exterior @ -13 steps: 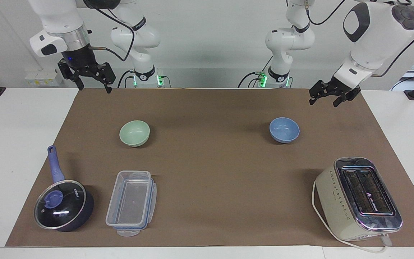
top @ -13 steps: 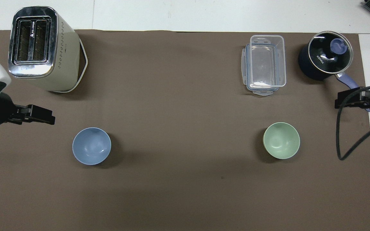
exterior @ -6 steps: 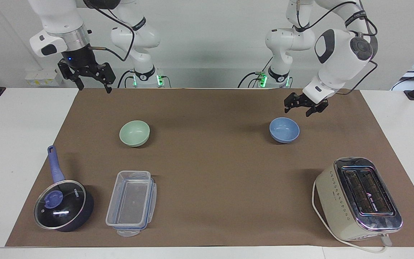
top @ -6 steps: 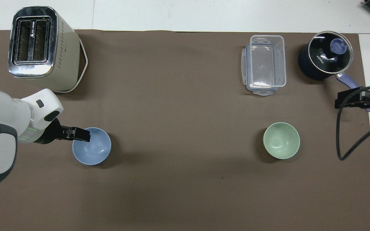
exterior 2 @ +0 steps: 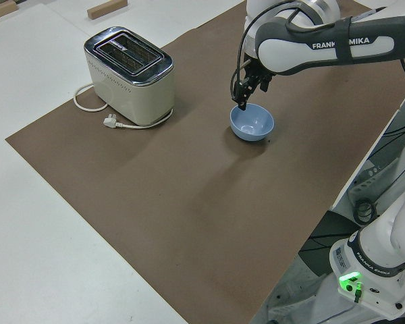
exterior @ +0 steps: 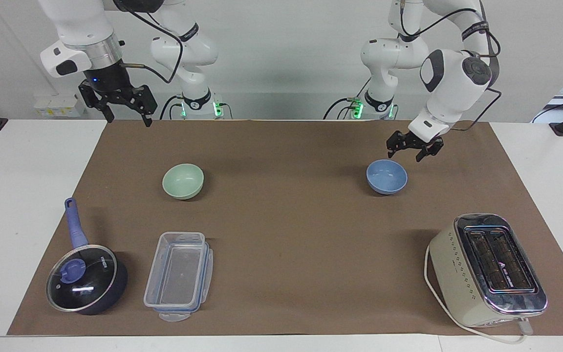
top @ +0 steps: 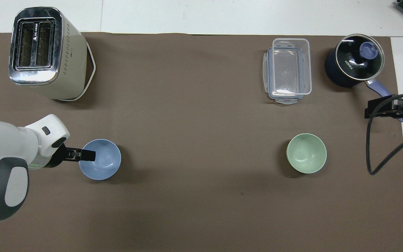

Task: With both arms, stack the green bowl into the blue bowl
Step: 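Reach the left gripper down to the rim of the blue bowl, then push the blue bowl with the left gripper toward the table center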

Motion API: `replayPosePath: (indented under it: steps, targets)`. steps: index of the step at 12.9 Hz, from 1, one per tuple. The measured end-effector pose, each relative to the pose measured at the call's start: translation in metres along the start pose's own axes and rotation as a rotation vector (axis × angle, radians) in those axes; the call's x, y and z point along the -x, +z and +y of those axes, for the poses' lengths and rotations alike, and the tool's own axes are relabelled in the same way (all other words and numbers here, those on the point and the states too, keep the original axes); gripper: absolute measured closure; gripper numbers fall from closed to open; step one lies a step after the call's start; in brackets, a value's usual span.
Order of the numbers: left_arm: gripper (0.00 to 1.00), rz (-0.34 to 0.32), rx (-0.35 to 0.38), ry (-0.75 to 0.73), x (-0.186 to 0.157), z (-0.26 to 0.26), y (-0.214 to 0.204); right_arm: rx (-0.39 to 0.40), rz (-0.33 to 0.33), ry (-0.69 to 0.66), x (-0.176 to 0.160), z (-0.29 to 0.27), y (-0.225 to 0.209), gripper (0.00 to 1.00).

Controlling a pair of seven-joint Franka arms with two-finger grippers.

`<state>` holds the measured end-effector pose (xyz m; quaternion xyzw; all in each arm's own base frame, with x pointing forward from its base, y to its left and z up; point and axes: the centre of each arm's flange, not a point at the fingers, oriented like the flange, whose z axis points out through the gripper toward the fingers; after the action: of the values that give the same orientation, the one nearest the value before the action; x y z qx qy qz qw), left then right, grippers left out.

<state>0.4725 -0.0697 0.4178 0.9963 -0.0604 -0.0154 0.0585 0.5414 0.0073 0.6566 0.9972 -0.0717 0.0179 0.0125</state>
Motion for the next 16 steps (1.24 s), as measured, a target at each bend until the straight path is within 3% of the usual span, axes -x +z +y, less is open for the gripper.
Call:
replayPosePath:
  steps: [9, 11, 12, 16]
  targets:
    - [0.01, 0.055, -0.020, -0.129, 0.006, -0.026, 0.076, 0.000, 0.000, 0.001, 0.000, 0.000, 0.000, 0.00]
    - [0.26, 0.053, -0.020, -0.221, 0.003, -0.025, 0.087, 0.000, 0.000, 0.001, 0.000, 0.000, 0.000, 0.00]
    - [0.42, 0.049, -0.020, -0.243, 0.003, -0.024, 0.089, 0.000, 0.000, 0.001, 0.000, 0.000, 0.000, 0.00]
    - [0.94, 0.058, -0.018, -0.245, -0.001, -0.015, 0.085, 0.000, 0.000, 0.000, 0.000, 0.000, 0.000, 0.00]
